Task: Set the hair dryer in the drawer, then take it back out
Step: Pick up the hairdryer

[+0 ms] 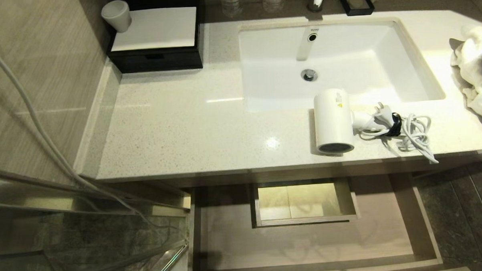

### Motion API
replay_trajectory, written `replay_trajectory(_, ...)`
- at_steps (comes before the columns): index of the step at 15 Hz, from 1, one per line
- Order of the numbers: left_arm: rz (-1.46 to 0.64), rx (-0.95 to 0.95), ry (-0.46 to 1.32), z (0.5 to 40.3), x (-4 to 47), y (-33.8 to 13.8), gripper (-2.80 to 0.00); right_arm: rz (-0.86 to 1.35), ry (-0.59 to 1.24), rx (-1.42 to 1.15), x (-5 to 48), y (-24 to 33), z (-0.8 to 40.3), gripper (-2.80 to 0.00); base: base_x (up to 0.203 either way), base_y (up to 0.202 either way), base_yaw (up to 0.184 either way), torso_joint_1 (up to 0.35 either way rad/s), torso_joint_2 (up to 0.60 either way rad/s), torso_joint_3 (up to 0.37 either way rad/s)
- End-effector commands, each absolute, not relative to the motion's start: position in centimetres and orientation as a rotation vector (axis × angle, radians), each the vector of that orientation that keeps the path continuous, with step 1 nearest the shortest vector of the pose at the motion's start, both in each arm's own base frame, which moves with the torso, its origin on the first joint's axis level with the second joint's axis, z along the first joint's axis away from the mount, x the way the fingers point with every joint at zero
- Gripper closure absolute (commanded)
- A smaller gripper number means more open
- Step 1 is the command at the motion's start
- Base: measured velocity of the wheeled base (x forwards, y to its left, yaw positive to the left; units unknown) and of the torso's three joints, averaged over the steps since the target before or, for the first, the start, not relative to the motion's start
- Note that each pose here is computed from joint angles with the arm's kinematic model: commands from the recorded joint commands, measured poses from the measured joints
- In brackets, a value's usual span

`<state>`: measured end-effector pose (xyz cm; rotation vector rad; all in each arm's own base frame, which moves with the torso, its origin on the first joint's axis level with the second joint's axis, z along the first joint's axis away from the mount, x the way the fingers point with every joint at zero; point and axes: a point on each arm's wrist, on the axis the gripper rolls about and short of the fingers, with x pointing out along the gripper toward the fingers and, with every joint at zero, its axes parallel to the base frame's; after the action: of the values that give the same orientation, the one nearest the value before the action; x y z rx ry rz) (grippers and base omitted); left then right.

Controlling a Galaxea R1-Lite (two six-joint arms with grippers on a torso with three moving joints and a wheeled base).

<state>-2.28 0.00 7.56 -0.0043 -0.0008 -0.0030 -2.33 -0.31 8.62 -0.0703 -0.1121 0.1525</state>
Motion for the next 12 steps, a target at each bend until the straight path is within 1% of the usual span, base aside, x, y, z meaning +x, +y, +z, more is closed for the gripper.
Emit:
replay_trajectory(1, -0.002, -0.005, 0.000, 7.53, -2.27, 0.00, 0.00, 0.152, -0.112, -0.071, -2.29, -0.31, 7.43, 0.00, 0.000, 0.000, 0.000, 0.378, -0.32, 0.046)
replay_trajectory(7, -0.003, -0.005, -0.002, 7.56, -2.28, 0.00, 0.00, 0.152, -0.110, -0.070, -2.29, -0.30, 7.42, 0.00, 0.000, 0.000, 0.000, 0.404, -0.39, 0.015)
replay_trajectory(9, -0.003, -0.005, -0.002, 7.56, -2.28, 0.00, 0.00, 0.152, -0.110, -0.070, -2.29, -0.30, 7.42, 0.00, 0.000, 0.000, 0.000, 0.146, -0.14, -0.001)
replay_trajectory(12, -0.003, -0.005, -0.001, 7.56, -2.28, 0.00, 0.00, 0.152, -0.112, -0.069, -2.29, -0.31, 7.43, 0.00, 0.000, 0.000, 0.000, 0.013, -0.01, 0.001)
